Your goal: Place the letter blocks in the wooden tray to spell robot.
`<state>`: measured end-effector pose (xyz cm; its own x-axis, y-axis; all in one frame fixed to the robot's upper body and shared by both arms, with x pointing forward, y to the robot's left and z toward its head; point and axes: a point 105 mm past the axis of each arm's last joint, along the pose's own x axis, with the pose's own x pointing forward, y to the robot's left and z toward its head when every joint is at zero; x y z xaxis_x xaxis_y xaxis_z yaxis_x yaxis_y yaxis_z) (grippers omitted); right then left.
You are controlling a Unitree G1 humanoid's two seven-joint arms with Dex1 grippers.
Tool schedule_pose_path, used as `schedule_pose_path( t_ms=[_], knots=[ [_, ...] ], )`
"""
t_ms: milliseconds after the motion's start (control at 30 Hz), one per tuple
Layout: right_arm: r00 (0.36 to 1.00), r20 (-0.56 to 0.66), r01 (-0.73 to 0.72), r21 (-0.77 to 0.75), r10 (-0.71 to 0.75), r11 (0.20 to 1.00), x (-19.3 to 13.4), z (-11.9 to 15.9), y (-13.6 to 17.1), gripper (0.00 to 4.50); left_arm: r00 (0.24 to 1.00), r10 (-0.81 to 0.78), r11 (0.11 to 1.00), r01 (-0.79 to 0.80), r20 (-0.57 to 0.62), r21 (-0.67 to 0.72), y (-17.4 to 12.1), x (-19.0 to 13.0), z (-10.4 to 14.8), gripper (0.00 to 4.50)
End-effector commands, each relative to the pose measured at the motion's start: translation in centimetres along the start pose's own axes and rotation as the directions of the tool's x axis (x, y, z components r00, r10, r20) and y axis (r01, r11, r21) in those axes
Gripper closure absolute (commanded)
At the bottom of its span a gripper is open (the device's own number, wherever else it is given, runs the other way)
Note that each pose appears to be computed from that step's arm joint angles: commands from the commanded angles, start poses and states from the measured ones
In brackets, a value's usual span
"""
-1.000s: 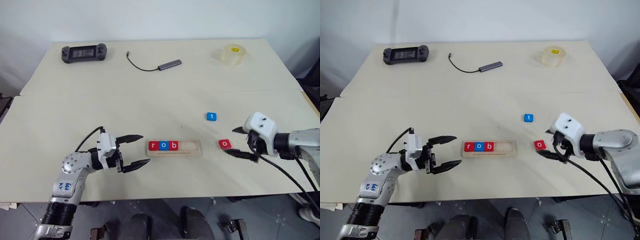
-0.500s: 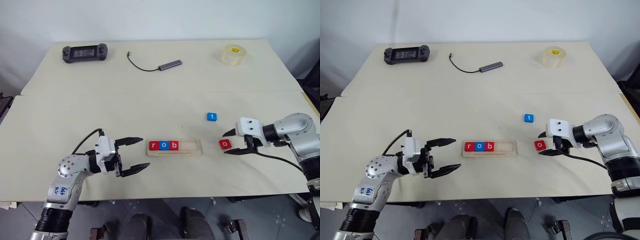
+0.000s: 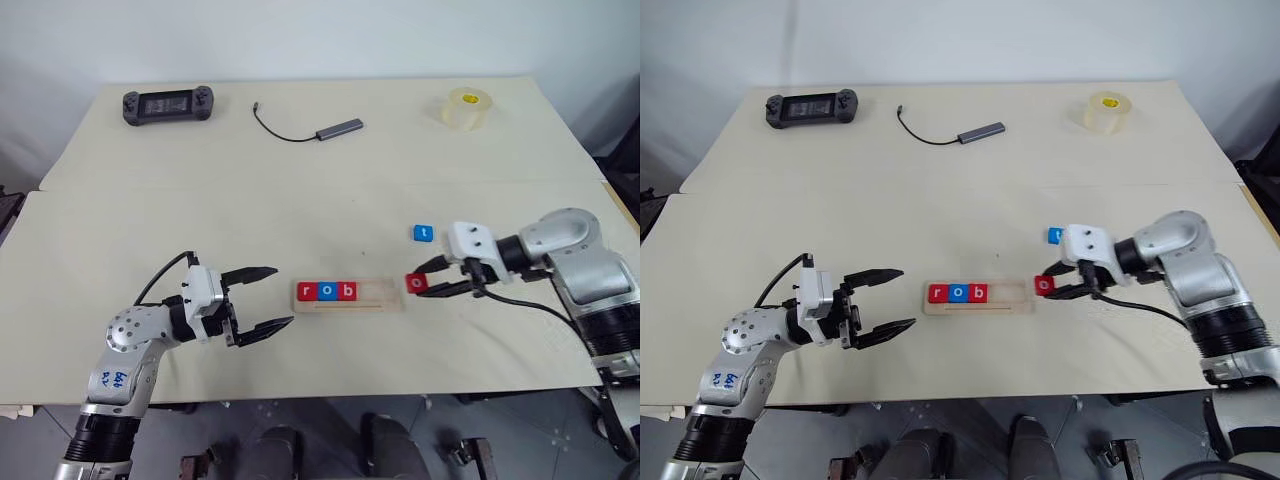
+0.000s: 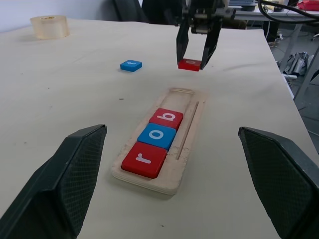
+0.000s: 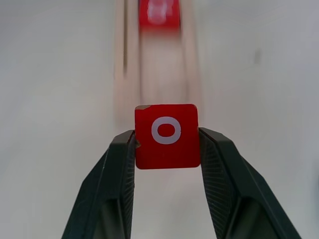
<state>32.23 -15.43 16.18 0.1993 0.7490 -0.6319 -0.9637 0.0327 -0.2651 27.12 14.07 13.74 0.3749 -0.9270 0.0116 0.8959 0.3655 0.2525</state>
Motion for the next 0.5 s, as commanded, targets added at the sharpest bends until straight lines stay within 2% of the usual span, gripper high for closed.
schedule_pose_path(
  t_ms=[33,200,400,500],
  knots=[
    [1.000,0.001,0.009,0.004,-0.009,1.000,1.5,2.0,0.4,3.06,1.000,0.010,0.999,-0.011,0.020,0.030,-0.2,-0.1,0.8,0.00],
    [1.000,-0.005,0.022,0.016,-0.022,1.000,3.6,2.7,0.5,3.06,1.000,0.016,1.000,-0.017,0.026,0.023,-0.6,0.1,0.8,0.00],
    [1.000,-0.002,0.027,0.026,-0.027,0.999,4.2,2.8,0.5,3.06,0.999,0.030,0.999,-0.031,0.031,0.022,-0.7,0.2,0.9,0.00],
    [1.000,0.006,0.006,0.033,-0.006,0.999,4.5,3.0,0.9,2.01,0.999,0.034,0.999,-0.035,0.032,0.019,-0.8,0.1,0.9,0.00]
  ],
)
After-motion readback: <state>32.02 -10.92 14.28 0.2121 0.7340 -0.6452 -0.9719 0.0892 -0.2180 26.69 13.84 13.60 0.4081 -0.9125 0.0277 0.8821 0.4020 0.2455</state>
